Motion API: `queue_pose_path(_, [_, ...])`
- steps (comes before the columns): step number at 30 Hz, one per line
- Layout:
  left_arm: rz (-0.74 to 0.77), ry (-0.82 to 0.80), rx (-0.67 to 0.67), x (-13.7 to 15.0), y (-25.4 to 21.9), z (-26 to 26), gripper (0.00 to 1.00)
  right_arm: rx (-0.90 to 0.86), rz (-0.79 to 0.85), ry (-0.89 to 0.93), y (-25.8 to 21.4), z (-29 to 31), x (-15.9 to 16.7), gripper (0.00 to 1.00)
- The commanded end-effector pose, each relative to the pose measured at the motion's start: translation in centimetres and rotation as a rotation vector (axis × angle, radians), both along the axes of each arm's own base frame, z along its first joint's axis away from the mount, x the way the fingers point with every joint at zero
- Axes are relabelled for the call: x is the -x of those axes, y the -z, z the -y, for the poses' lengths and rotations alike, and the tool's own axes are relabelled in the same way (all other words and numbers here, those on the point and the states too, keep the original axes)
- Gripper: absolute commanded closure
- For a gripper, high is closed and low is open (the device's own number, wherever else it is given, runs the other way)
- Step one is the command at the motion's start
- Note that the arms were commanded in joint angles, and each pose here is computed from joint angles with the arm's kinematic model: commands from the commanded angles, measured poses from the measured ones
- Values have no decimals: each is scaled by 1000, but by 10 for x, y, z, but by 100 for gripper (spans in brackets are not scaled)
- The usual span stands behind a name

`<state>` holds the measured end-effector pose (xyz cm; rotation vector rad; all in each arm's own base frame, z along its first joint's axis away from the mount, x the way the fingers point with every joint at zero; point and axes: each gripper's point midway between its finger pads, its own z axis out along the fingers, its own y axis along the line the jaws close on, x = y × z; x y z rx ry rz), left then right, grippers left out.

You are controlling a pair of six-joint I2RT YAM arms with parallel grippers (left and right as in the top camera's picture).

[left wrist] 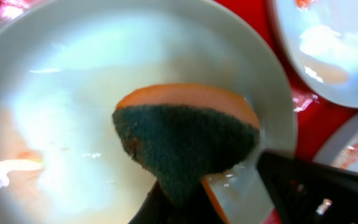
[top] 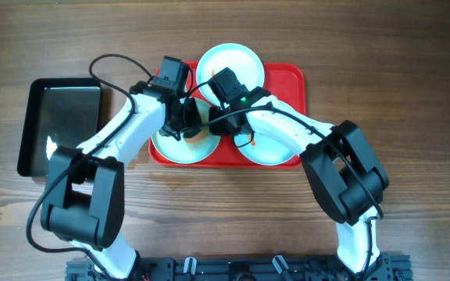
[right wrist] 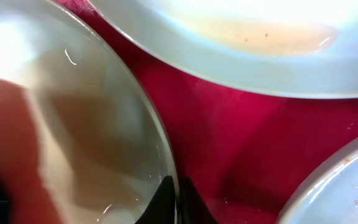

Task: Clean dirty plates on tray and stack at the side
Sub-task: 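Scrub the left plate with the sponge while the right gripper holds it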

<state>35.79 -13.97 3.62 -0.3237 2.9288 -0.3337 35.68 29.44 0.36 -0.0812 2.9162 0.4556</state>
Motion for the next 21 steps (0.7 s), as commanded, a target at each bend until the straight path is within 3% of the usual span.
queue_pose_path(1, [-34,-4,84,16,16,20,96,37,-34,0,16,5,8,96])
queue_pose_path(6, [-46,2,66,25,30,18,96,37,-35,1,16,5,8,96])
queue_pose_path(15, [-54,-80,-394,31,35,-84,96,40,-37,-3,16,6,9,96])
queue_pose_path(21, [-2,-68,-463,15,30,-109,96,40,-37,-3,16,6,9,96])
